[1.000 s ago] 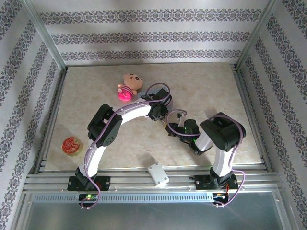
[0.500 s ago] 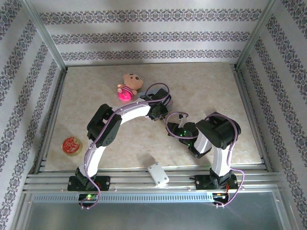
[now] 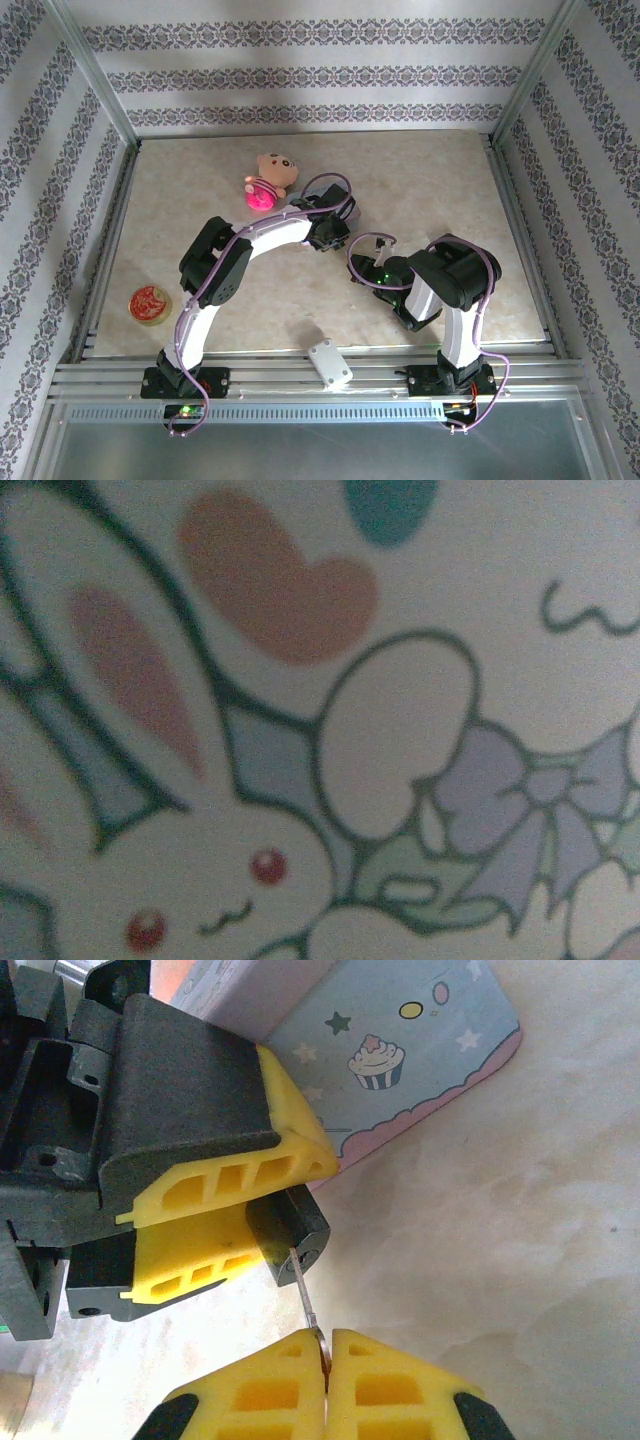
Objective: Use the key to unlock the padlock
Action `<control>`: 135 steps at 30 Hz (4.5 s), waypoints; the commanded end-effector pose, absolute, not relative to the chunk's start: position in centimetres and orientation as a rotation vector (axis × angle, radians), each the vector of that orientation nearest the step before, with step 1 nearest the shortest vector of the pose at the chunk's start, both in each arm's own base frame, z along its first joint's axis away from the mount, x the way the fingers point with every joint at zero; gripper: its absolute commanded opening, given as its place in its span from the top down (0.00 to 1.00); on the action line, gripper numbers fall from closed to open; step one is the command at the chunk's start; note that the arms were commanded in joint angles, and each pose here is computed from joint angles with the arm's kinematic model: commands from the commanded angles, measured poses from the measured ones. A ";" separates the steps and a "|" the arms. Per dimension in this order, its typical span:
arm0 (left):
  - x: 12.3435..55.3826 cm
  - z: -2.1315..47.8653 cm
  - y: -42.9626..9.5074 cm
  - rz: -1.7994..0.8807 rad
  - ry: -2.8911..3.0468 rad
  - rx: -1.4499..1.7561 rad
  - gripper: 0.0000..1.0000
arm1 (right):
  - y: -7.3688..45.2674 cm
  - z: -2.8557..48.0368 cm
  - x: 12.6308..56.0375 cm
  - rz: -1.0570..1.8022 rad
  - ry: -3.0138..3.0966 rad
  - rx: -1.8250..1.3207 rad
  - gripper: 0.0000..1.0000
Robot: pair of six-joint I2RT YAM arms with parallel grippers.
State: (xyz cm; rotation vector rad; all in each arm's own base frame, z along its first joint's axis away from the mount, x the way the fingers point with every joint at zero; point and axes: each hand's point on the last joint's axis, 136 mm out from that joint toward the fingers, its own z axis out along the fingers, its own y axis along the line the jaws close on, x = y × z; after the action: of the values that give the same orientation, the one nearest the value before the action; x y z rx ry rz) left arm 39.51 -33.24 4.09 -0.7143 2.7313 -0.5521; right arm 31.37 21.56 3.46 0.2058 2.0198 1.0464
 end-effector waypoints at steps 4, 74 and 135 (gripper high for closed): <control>40.4 6.4 -33.0 -0.643 2.672 -0.778 0.97 | 21.3 -0.1 29.9 0.994 2.154 0.229 1.00; 40.4 7.9 -34.1 -0.783 2.645 -0.753 0.97 | 22.3 1.5 31.6 1.071 2.108 0.265 1.00; 40.4 7.1 -34.6 -0.844 2.639 -0.839 0.97 | 22.5 5.5 32.4 1.039 1.973 0.176 1.00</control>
State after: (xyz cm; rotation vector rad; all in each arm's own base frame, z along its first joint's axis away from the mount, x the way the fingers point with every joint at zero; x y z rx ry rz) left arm 39.88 -34.01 4.96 -0.8208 2.6853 -0.7402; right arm 31.82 21.68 3.51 0.2151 2.0377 1.0147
